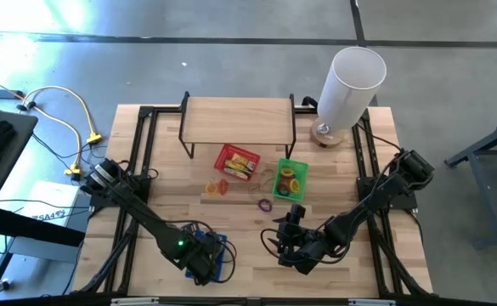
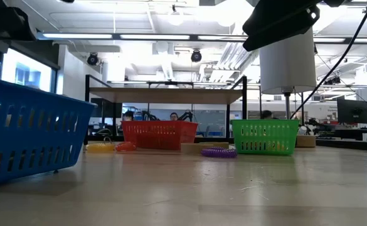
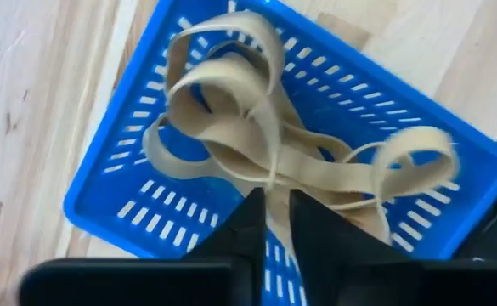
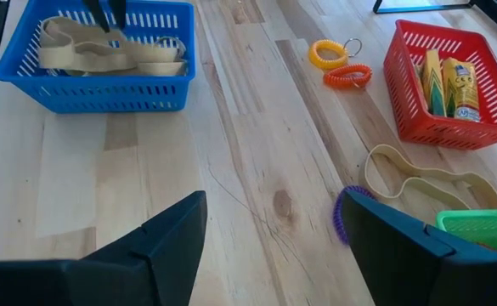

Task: Pick & Place Office Desk Supplies
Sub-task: Put the brown rubber band into the blue bin, then put the violet spring keychain into the green bin

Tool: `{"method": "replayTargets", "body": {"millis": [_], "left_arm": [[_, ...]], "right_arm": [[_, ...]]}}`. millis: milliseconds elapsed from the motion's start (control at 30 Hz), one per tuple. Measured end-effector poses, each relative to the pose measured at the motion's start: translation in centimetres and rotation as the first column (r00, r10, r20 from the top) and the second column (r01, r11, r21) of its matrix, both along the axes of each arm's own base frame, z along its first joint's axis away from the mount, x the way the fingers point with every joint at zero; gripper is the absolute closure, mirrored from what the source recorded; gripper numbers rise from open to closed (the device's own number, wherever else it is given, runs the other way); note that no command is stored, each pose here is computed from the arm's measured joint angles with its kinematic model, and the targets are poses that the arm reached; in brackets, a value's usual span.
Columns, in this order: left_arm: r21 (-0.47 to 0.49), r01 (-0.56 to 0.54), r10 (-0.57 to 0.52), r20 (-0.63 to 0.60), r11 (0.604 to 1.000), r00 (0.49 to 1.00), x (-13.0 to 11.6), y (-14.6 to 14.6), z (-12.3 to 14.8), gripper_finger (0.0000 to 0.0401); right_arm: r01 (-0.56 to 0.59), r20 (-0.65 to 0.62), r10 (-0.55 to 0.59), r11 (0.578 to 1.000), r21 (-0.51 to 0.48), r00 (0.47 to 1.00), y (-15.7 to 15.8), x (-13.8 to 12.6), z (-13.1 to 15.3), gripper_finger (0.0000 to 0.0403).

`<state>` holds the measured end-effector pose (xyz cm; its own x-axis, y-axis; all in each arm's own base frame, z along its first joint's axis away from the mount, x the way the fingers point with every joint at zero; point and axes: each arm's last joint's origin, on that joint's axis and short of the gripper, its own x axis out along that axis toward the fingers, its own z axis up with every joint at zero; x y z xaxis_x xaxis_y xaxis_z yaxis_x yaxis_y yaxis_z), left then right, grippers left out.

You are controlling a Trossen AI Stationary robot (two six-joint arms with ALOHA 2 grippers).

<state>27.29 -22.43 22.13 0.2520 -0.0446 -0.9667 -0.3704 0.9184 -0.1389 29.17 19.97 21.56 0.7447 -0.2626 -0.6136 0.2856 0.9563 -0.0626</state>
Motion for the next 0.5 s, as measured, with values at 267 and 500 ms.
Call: {"method": "replayTargets", "body": {"millis": [267, 500], "left_arm": [[0.049, -0.066, 0.074, -0.175, 0.997, 0.982, -0.9, 2.6, 0.8, 0.0288], [0.041, -0.032, 0.038, -0.148, 0.999, 0.988, -1.9, 4.2, 3.3, 0.0285]], "right_arm": [[-0.035, -0.019, 0.036, 0.999, 0.02, 0.999, 0.1, 0.0, 0.0, 0.0143], [0.042, -0.058, -0.042, 0.999, 0.004, 0.997, -2.3, 1.9, -1.1, 0.0143]]}}
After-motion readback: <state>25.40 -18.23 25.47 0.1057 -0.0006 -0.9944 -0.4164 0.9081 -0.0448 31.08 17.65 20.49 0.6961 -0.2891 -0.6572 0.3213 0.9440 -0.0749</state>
